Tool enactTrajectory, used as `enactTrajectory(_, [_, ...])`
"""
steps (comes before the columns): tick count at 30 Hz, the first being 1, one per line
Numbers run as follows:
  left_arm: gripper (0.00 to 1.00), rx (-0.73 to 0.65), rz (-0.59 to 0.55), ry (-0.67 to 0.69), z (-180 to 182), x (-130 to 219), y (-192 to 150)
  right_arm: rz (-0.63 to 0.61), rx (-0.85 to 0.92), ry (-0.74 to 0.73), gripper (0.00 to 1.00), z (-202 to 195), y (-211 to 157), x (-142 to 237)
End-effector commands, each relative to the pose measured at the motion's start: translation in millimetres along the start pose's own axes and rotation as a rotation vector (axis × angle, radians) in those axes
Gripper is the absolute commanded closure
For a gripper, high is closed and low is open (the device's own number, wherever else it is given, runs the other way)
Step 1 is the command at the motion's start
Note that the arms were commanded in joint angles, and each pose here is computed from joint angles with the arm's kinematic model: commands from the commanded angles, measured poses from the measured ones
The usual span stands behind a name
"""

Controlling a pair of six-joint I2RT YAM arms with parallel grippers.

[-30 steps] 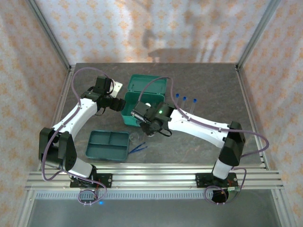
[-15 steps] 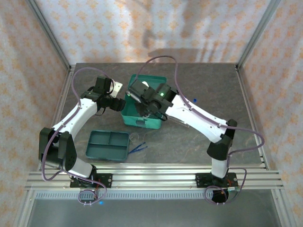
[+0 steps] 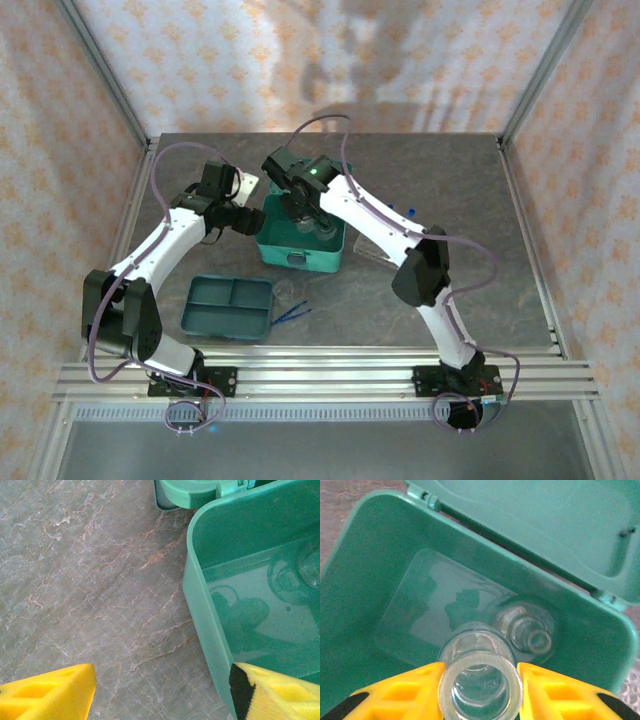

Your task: Organize the chemistry lab equipment

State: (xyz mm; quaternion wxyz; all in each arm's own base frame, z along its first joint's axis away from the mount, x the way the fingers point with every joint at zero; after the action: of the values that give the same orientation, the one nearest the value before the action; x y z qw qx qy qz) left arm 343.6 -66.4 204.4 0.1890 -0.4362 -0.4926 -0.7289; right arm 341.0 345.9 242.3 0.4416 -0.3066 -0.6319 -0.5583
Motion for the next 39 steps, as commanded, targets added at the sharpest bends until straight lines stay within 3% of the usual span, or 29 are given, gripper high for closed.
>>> enactTrajectory(1, [0.25, 0.006, -0.006, -0.006, -1, 3, -2, -0.022, -0.008, 0.038, 0.61, 3, 13, -8])
enactTrajectory(14, [0.25, 0.011, -0.002, -0.013, -2, 0, -3, 0.044, -0.027, 0.011, 0.61, -3, 14, -69])
enactTrajectory(39, [0.25, 0.012, -0.009, -0.012, -2, 3, -1, 0.104, 0.002, -0.068, 0.6, -12, -5, -97])
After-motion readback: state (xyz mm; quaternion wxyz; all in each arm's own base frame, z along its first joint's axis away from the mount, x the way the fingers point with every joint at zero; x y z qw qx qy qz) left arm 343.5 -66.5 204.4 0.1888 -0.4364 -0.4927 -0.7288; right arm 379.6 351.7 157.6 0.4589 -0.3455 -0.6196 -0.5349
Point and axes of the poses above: each hand's point on the last joint's axis, 136 mm out from that joint toward the fingers, its own x axis back along the fingers, its own z axis along the line the jaws close on, y = z × x, the point moved 7 cm from there along x, back along the fingers, and after that the axes turned 9 degrees about -x, right-handed, at the moved point
